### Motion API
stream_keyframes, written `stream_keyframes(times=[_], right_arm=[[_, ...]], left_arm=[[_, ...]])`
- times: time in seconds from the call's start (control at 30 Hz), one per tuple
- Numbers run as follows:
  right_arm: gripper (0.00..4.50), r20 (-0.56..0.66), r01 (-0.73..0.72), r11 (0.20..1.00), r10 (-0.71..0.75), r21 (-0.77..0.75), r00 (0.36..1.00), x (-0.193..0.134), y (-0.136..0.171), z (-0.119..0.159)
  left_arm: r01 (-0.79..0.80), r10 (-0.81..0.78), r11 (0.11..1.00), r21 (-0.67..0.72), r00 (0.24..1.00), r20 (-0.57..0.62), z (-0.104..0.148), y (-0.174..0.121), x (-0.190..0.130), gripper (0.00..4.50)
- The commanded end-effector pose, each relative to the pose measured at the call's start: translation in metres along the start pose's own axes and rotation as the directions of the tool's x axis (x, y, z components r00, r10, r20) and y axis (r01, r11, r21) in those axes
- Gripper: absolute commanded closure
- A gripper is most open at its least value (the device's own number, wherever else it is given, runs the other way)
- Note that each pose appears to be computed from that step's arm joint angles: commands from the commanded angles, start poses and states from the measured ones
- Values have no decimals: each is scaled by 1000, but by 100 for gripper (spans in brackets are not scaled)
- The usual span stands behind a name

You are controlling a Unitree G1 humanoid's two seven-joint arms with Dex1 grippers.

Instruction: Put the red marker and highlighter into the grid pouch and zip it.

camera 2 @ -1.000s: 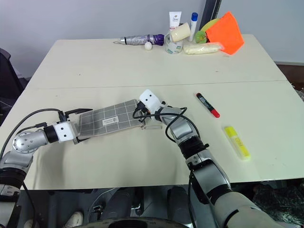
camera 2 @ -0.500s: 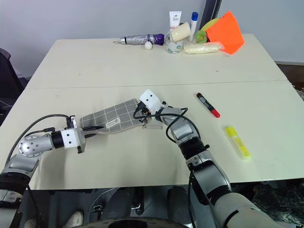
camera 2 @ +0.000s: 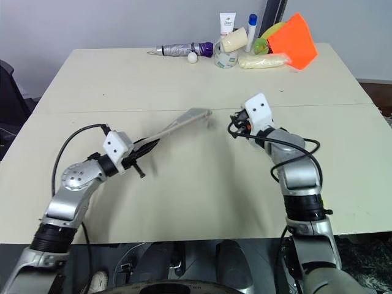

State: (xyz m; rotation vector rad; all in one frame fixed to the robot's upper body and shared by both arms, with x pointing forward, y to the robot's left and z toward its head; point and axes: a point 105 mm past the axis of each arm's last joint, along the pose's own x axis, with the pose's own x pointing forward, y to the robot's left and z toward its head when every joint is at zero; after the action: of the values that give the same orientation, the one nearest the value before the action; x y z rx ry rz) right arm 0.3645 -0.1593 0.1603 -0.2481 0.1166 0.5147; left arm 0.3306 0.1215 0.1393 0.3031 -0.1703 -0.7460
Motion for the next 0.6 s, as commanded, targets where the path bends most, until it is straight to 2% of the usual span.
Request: stream_keyframes(times=[0.03, 0.13, 0.17, 0.4, 0.6], right_arm=[[178, 78, -68, 998, 67, 9, 995, -20, 5, 24], [27, 63, -95, 995, 95, 4, 993, -22, 13, 22], [7, 59, -86, 996, 86, 4, 995, -21, 13, 21], [7, 45, 34, 999, -34, 8, 998, -16, -6, 20], [7, 44, 79, 997, -79, -3, 996, -15, -20, 20]], left_arm=[[-14, 17, 999, -46, 998, 62, 24, -11, 26, 450], [10, -5, 998, -69, 997, 72, 28, -22, 40, 450], [19, -14, 998, -65, 997, 69, 28, -25, 42, 450], [84, -81, 995, -50, 995, 60, 30, -39, 52, 450], [116, -114, 992, -43, 992, 46, 26, -44, 51, 450]])
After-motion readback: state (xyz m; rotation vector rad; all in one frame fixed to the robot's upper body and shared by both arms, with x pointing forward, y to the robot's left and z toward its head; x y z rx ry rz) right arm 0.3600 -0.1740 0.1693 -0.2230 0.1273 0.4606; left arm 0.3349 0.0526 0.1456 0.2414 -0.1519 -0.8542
